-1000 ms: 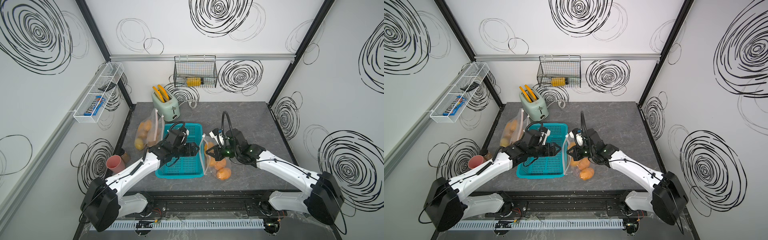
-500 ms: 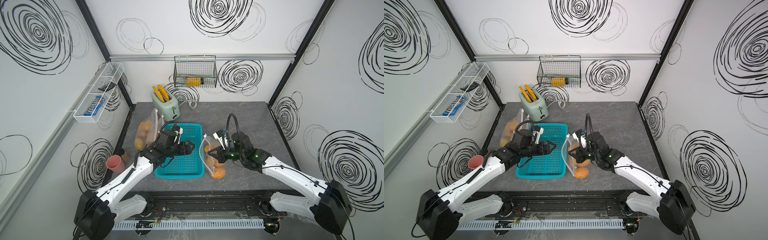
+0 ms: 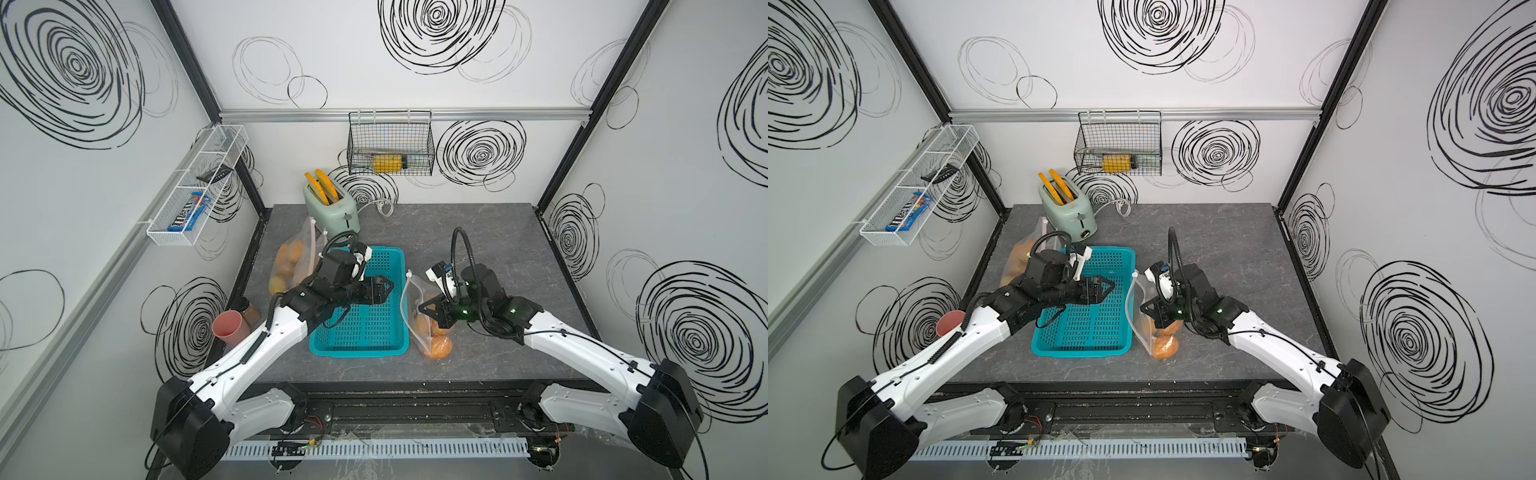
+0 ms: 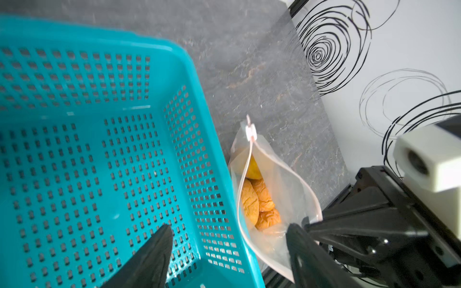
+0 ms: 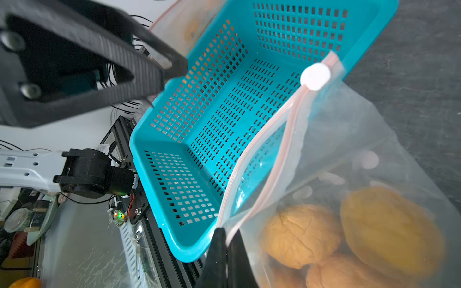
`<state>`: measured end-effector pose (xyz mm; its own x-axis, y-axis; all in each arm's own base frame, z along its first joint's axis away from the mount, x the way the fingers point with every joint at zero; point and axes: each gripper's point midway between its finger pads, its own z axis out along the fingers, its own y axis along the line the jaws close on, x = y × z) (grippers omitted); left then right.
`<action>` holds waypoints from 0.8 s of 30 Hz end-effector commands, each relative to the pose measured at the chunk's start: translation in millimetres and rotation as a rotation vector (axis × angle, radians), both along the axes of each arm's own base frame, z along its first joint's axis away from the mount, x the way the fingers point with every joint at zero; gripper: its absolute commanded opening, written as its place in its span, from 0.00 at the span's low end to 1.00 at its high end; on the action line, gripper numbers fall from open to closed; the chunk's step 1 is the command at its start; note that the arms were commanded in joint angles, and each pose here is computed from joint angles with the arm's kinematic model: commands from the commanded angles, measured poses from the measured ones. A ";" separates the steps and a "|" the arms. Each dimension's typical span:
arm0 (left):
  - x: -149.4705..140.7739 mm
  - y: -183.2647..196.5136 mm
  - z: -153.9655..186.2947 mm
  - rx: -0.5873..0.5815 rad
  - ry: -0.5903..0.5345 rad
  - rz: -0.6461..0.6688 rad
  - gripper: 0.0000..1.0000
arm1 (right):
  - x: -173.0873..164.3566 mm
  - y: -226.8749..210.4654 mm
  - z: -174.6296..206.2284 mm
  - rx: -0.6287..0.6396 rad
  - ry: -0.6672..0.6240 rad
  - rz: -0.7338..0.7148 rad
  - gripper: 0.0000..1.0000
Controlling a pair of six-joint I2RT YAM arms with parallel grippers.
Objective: Put the potatoes into a zipper bag and zip it
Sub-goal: Adjust the zipper food storage bag at the center of the board.
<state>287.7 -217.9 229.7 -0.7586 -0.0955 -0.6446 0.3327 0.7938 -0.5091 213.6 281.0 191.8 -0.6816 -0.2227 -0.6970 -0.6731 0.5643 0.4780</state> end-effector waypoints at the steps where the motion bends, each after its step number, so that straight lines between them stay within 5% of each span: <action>1: 13.2 7.4 29.6 0.091 -0.139 0.007 0.74 | -2.9 -6.3 37.2 0.015 -0.093 0.013 0.00; 13: 13.6 36.4 84.2 0.259 -0.504 -0.021 0.73 | -15.8 -16.7 99.4 -0.092 -0.273 0.126 0.00; 24: -29.9 34.6 69.1 0.506 -0.851 -0.334 0.80 | -30.3 -17.0 65.5 -0.223 -0.389 0.246 0.00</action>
<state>262.3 -176.7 292.5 -0.1548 0.3463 -0.9253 0.6379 0.7502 0.1740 189.5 272.3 266.5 -0.3703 -0.4536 -0.8106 -0.8788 0.4539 0.1474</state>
